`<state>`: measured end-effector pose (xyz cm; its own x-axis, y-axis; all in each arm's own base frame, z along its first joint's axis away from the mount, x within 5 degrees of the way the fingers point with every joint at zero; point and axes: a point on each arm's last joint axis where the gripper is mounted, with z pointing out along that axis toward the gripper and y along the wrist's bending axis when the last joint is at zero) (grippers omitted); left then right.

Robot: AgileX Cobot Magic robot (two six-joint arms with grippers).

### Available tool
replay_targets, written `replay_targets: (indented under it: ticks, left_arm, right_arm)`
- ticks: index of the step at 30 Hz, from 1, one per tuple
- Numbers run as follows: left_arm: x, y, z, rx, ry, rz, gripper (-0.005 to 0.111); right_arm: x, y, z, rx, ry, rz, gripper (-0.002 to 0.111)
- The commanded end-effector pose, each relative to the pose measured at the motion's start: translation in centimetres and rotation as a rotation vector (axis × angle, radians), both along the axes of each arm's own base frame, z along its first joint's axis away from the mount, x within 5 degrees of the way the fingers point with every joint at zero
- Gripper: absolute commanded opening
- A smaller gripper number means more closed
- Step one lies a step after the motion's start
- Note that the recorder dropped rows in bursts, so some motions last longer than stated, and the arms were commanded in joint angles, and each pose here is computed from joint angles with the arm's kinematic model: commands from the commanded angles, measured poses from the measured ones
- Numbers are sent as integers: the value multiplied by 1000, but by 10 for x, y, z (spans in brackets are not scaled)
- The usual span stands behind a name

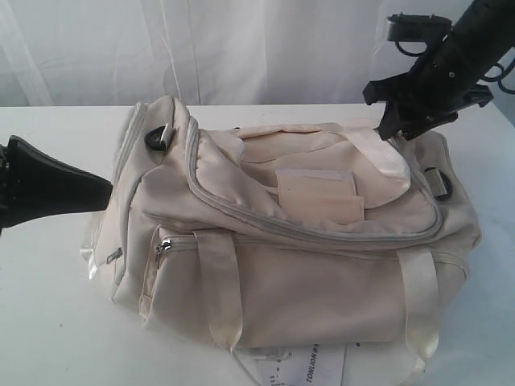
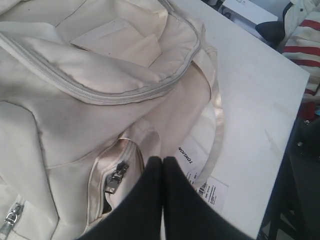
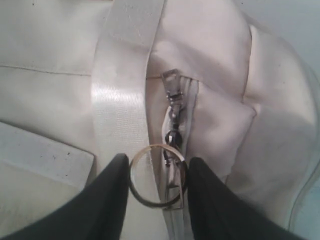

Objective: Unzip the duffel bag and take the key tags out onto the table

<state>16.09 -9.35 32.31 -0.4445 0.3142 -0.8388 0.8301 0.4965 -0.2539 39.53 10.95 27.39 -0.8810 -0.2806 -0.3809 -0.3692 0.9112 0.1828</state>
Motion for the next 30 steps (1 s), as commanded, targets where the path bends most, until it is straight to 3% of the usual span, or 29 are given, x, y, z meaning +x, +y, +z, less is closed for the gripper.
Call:
replay_targets:
  ticks: [1,10,13,22,27,30]
  left_arm:
    - [-2,-2,4,-31,6,-20,0]
    - [2,-2,5,-30,-38,2,0]
    - [13,-2,7,-74,-10,77,0]
    - [77,-19,31,-114,127,-35,0]
    - [111,-46,31,-110,223,-137,0]
    - [140,-95,20,-11,252,-162,0]
  right_arm:
    - [-9,-3,6,-8,-1,0,32]
    - [-24,-7,6,-19,-8,-5,32]
    - [-27,-8,1,-21,1,-8,32]
    - [-38,-11,-16,-40,44,-12,32]
    - [-48,-19,-6,-95,2,-18,32]
    - [-61,-23,3,-95,-11,-35,32]
